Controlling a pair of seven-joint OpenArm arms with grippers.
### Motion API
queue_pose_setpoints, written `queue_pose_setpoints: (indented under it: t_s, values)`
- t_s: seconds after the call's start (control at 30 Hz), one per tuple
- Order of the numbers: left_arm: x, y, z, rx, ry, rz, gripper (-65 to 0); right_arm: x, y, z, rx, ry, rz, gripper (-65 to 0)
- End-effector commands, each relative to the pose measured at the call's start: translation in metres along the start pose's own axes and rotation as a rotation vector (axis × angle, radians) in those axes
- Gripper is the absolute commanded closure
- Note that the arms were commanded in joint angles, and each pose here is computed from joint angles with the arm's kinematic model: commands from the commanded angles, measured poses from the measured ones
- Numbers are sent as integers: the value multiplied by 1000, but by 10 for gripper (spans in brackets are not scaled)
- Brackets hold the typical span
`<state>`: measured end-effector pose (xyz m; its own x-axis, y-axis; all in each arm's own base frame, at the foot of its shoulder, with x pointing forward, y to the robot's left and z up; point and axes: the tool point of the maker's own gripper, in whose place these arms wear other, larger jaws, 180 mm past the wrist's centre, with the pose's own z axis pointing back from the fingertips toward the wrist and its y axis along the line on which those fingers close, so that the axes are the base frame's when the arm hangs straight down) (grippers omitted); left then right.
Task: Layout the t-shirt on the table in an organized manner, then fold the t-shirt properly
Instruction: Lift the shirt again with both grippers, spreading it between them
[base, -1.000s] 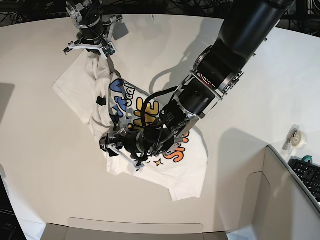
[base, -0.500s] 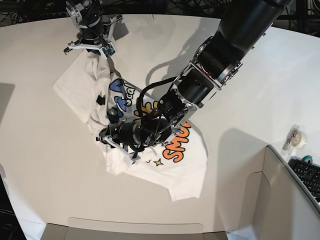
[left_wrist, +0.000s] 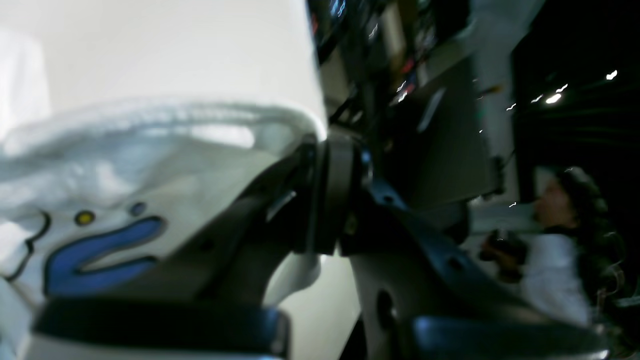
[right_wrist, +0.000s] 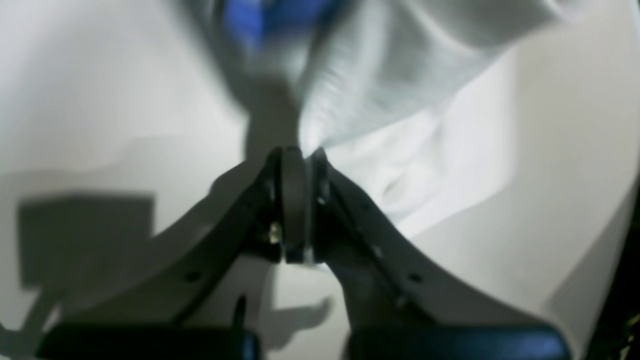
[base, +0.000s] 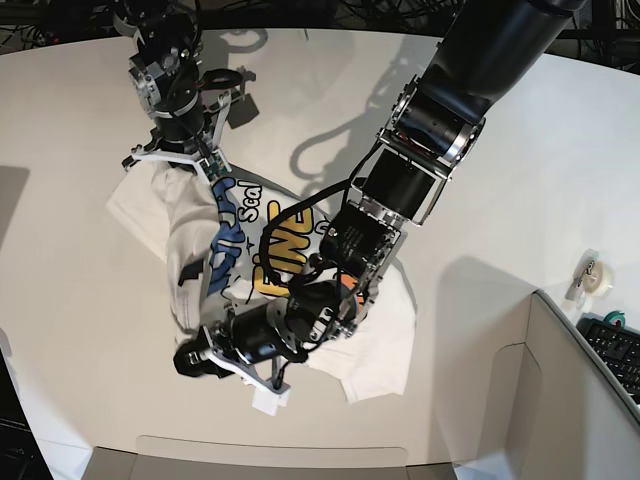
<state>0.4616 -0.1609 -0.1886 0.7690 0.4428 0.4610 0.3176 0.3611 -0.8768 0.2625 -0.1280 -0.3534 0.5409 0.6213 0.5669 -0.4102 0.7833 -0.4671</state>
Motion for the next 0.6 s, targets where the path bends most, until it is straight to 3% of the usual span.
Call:
queue_pose_setpoints:
  t_s: [0.0,0.27,0.43,0.57]
  values:
    - [34,-22,9,-52,-67,-29,-6,26,-17,5,-44,-83,-4,0]
    - [125,-4,79,-64,-254,38,-6,120,-101,14,-266,-319,-98,0]
    - [179,0,123,-49,-382,6,-6,183,-137,33,-346,-477,-138,0]
    - [212,-6,149,-49,-455,-21,-6,215,-152,36,-369,-535,-166,0]
